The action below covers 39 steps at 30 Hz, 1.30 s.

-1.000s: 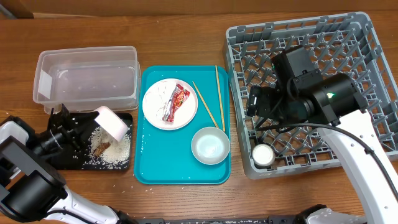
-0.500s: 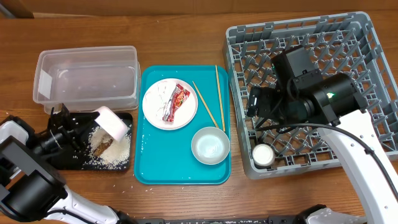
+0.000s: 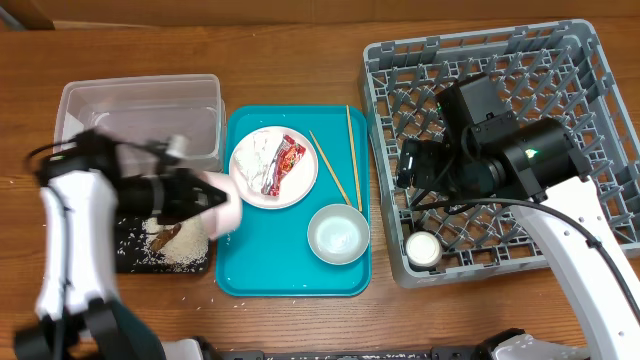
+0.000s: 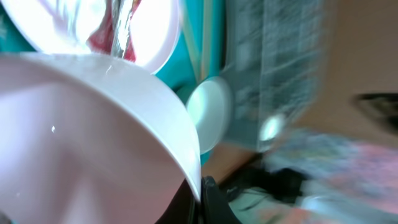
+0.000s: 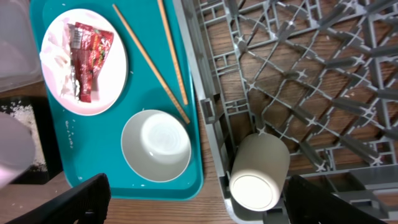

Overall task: Sort waste into correct bins and load items into the dishwasher
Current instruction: 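Set the empty pink bowl back on the teal tray, then pick the red wrapper off the plate and drop it in the clear bin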

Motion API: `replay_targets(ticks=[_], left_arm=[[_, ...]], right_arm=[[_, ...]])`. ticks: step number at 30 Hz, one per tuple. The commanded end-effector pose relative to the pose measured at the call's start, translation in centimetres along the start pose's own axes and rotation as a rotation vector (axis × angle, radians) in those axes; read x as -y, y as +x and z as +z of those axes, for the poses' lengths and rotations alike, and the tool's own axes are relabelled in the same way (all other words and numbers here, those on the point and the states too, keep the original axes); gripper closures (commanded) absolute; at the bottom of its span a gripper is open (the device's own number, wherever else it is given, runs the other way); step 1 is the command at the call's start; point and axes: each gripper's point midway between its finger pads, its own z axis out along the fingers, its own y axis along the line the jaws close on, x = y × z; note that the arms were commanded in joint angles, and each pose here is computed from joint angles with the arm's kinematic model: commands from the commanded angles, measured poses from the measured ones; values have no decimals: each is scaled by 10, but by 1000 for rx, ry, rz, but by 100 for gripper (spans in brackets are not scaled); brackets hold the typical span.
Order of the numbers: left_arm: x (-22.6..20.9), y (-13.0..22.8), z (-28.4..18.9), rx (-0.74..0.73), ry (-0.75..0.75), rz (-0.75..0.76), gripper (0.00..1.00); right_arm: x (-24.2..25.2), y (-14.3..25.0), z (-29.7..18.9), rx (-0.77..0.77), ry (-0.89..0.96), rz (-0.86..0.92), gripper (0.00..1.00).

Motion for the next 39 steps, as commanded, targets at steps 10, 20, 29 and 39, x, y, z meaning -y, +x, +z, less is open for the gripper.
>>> replay_targets(ticks=[10,20,29,39], left_arm=[[-8,72,89,19,-980,20,96],[-32,82,133,-141,-999,-26,63],[17,18,43,16,-937,-78,19],[-2,-58,103,98,-789,271,26]], right_arm=[[-4,-5,-12,38,-28,-2,8],[-6,-8,-12,52,-37,-4,3],[-64,-27,-14,141,-233,-141,5],[-63,-21,1,92,-195,-143,0]])
